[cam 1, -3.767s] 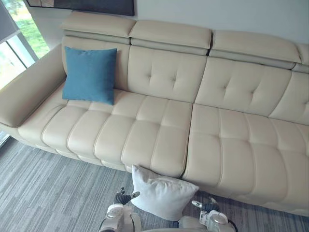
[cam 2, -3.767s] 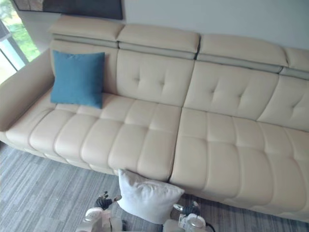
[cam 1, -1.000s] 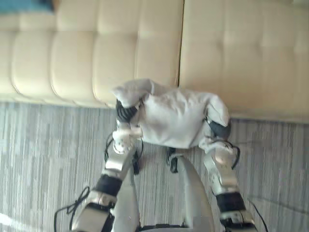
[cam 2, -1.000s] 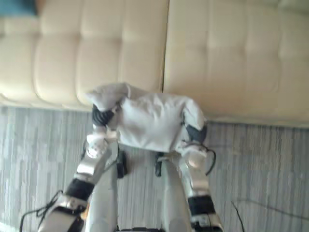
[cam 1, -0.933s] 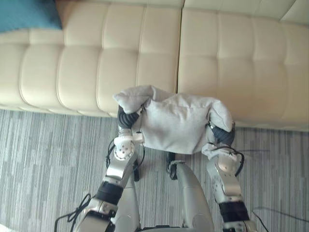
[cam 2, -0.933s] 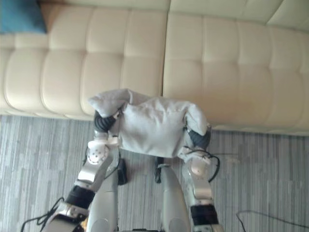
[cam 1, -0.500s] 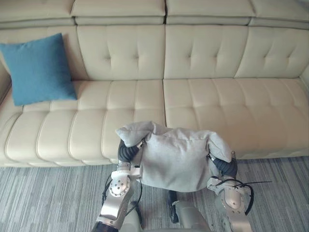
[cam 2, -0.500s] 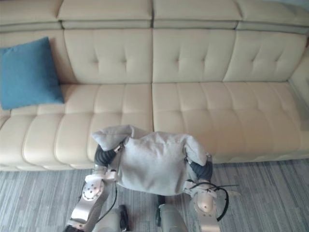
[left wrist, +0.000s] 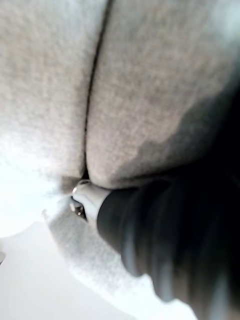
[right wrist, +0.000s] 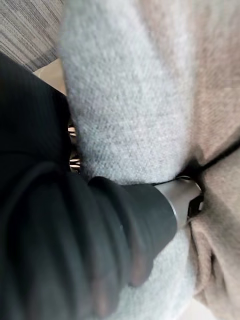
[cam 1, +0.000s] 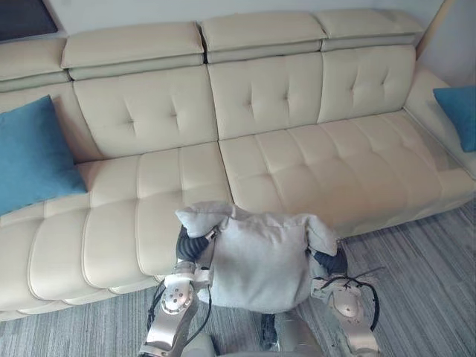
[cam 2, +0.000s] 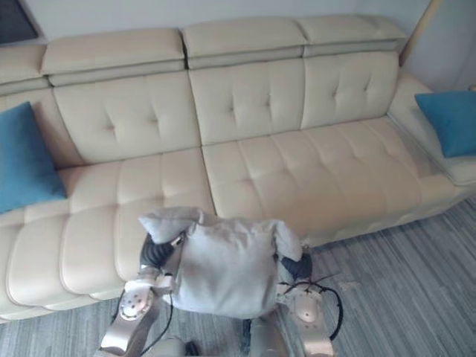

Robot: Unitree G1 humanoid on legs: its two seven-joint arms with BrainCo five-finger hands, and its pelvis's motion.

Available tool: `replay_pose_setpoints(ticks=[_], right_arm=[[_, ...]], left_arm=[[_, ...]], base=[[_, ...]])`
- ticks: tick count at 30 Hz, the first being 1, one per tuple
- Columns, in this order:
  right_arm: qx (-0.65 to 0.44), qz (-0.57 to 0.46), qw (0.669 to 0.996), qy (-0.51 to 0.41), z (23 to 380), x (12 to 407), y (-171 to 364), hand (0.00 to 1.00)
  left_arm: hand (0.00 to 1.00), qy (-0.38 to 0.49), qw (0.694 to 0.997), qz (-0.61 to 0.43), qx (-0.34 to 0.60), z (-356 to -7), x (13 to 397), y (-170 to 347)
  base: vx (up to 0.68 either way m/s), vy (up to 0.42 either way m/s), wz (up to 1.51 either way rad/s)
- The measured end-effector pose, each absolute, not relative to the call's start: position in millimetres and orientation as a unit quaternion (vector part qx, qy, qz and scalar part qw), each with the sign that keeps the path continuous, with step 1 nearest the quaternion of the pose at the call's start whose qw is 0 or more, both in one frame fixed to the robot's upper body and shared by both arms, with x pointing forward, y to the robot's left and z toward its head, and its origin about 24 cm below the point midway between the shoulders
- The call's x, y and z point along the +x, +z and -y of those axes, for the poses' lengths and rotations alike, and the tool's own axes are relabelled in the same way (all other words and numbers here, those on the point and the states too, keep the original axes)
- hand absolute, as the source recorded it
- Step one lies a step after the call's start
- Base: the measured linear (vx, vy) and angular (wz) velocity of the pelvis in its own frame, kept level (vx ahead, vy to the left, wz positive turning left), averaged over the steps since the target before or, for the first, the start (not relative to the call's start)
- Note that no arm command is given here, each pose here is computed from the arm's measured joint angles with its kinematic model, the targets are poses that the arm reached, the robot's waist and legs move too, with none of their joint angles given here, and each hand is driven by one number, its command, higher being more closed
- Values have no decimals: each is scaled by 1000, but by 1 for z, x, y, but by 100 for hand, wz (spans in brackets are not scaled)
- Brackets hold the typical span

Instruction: Pick up cushions and gather them together orderly.

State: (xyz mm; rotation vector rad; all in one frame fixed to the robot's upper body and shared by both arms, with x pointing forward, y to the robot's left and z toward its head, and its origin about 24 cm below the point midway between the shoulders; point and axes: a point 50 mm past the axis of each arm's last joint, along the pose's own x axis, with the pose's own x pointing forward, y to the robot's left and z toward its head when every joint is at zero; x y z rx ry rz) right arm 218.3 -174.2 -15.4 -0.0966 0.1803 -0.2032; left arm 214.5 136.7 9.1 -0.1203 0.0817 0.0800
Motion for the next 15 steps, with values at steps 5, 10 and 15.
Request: replay_pose_setpoints(ticks=[5, 10, 15], right_arm=[[-54, -86, 990, -103, 176, 215, -14, 100], [-43, -61, 991, -115, 178, 204, 0, 100], [-43, -43, 989, -133, 184, 207, 8, 100]], left_arm=[[100, 39, 995, -62, -69, -135, 216, 0], [100, 35, 993, -76, -82, -133, 212, -6], [100, 27, 992, -75, -96, -125, 213, -3]], base=[[217, -70, -5], [202, -28, 16], [172, 100, 15]])
